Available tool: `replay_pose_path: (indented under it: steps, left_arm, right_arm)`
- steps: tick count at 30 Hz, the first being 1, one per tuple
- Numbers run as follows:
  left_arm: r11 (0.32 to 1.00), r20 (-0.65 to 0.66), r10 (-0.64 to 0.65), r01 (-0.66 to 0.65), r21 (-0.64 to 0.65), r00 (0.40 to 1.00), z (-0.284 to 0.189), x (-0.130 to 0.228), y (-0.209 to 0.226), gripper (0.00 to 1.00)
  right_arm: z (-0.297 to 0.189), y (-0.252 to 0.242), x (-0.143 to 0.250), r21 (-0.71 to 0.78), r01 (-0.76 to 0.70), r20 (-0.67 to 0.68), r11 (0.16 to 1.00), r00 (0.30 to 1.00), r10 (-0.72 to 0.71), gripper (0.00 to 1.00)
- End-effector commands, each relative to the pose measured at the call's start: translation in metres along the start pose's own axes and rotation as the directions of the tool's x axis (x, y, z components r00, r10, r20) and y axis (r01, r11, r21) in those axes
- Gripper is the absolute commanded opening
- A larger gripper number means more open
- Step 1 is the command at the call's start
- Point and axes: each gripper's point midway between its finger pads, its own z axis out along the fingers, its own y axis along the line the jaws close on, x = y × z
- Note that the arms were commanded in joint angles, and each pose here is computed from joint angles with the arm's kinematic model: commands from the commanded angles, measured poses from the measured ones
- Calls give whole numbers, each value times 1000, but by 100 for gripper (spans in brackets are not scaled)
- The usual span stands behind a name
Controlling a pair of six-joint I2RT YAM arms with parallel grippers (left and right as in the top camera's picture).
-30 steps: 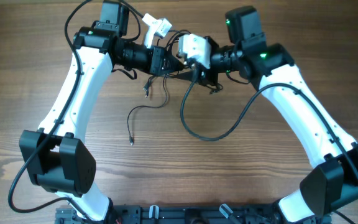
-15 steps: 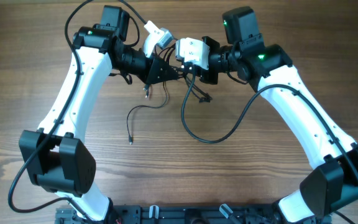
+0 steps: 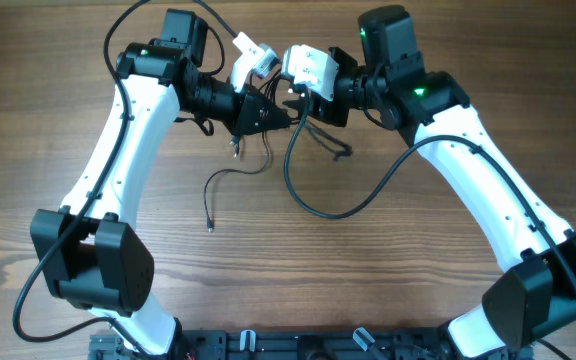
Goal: Untangle cables
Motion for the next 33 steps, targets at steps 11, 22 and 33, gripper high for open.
replay_pose_path:
  steps: [11,22,33]
  left_arm:
    - [995,22,84,-85,47,996,-1,-3,-14,4]
    - [999,-54,47,-46,19,997,21,11,11,4]
    - [996,-145,-8,21,87,989,71,32,34,4]
  right_arm:
    - [-3,-26,7,125,16,-65,992,998,-8,67]
    - [13,-7,51,98,-129,-156,987,977,143,70]
    - [40,8,113,130,-346,-281,929,886,370,70]
